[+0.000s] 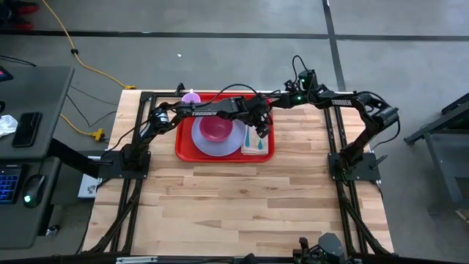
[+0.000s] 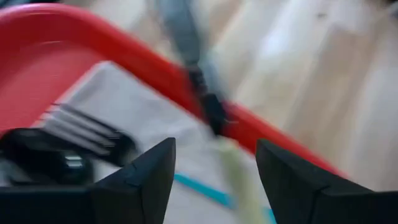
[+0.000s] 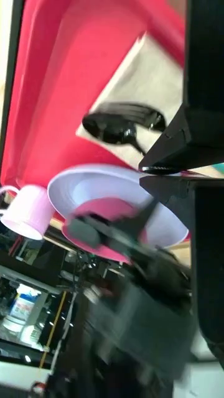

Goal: Set up tray
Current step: Put the yellow knife on the brown napkin

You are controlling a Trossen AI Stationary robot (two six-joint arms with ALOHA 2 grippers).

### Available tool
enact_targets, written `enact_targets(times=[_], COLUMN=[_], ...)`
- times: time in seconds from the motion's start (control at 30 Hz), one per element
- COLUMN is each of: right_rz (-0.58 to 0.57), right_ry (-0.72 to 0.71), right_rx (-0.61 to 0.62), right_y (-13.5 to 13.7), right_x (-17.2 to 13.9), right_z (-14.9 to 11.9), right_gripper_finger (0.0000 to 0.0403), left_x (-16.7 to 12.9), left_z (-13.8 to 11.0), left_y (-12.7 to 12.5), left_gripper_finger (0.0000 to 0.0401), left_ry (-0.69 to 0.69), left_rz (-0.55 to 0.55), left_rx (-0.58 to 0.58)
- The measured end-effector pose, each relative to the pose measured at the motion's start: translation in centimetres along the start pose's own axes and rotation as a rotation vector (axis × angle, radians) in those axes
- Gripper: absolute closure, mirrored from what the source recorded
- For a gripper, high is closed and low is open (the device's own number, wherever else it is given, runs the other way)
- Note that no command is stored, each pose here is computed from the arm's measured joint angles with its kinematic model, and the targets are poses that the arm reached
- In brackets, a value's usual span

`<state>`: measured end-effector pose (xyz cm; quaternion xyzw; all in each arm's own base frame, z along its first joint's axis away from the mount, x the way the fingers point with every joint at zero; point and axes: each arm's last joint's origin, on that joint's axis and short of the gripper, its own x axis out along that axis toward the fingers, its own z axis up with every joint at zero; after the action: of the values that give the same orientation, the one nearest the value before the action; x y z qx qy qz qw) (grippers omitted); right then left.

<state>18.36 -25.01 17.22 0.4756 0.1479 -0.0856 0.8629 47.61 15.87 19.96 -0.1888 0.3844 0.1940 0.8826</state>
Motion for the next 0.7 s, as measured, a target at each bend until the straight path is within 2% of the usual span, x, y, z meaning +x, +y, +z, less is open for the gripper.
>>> enact_targets(times=[0.13, 0.53, 0.7], right_rz=[0.002, 0.009, 0.009], right_ry=[-0.001, -0.008, -0.008], right_rx=[-0.003, -0.01, -0.01], right_y=[0.03, 0.08, 0.07], right_x=[0.0, -0.02, -0.03], right_z=[0.02, 0.14, 0.14], right_gripper_finger=[0.0403, 0.0403, 0.0403], left_x=[0.1, 0.1, 0.07], left_z=[-0.01, 0.17, 0.2], left_y=[0.26, 0.03, 0.02], left_gripper_finger=[0.0163, 0.0202, 0.0234], left_ry=[-0.016, -0.034, -0.035], left_rz=[0.068, 0.042, 0.04], left_rx=[0.012, 0.009, 0.003])
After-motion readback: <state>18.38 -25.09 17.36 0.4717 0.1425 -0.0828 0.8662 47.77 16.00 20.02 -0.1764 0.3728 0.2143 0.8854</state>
